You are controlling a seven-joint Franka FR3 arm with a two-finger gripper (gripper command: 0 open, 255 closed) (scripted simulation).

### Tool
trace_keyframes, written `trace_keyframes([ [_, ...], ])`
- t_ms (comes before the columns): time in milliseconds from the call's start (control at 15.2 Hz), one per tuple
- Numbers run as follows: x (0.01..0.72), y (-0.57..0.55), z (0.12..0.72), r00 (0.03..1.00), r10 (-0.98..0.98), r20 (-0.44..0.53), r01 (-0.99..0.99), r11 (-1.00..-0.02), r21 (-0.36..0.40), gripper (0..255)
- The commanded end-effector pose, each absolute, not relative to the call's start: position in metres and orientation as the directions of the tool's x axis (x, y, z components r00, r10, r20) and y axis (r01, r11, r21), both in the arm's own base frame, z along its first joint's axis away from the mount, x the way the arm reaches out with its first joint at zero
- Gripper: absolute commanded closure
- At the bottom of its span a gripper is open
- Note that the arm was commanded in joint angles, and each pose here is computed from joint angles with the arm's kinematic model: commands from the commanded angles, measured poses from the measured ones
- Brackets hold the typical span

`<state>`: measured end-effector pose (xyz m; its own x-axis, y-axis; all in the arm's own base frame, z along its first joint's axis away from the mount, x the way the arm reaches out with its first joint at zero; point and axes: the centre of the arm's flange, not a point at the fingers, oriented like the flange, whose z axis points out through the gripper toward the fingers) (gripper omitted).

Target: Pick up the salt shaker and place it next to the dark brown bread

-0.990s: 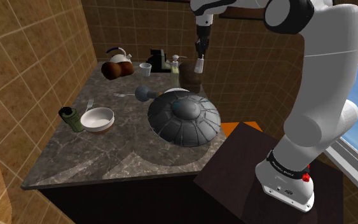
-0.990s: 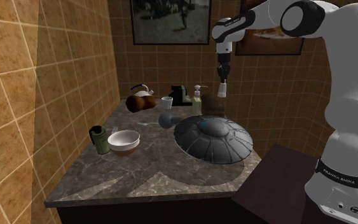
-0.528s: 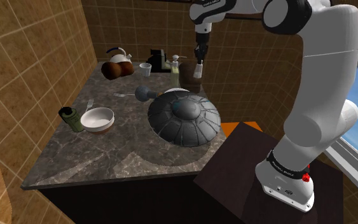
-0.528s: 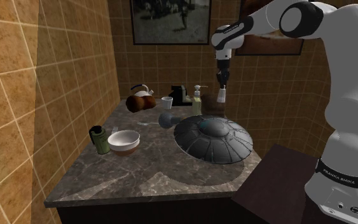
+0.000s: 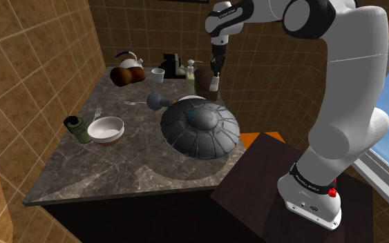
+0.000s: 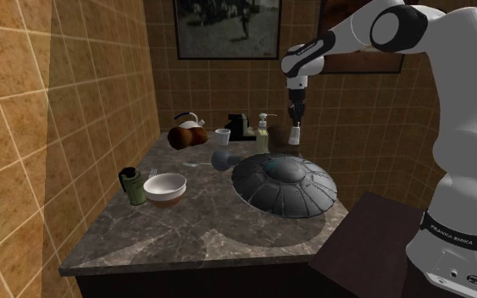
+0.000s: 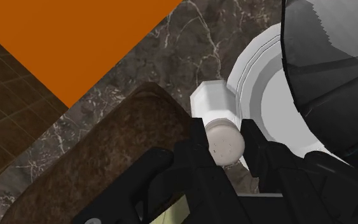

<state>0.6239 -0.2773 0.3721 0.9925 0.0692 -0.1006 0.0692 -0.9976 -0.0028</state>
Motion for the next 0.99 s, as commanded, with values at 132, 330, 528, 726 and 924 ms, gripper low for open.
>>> trace_keyframes([
  [132, 0.624, -0.278, 0.351, 0.993, 0.069, -0.100, 0.069, -0.998, -0.003, 255],
  [330, 0.624, -0.278, 0.335, 0.993, 0.069, -0.100, 0.069, -0.998, -0.003, 255],
  [528, 0.624, -0.278, 0.319, 0.993, 0.069, -0.100, 0.069, -0.998, -0.003, 255],
  [726, 0.624, -0.278, 0.303, 0.993, 0.069, -0.100, 0.069, -0.998, -0.003, 255],
  [924, 0.624, -0.278, 0.287, 0.993, 0.069, -0.100, 0.069, -0.998, -0.003, 255],
])
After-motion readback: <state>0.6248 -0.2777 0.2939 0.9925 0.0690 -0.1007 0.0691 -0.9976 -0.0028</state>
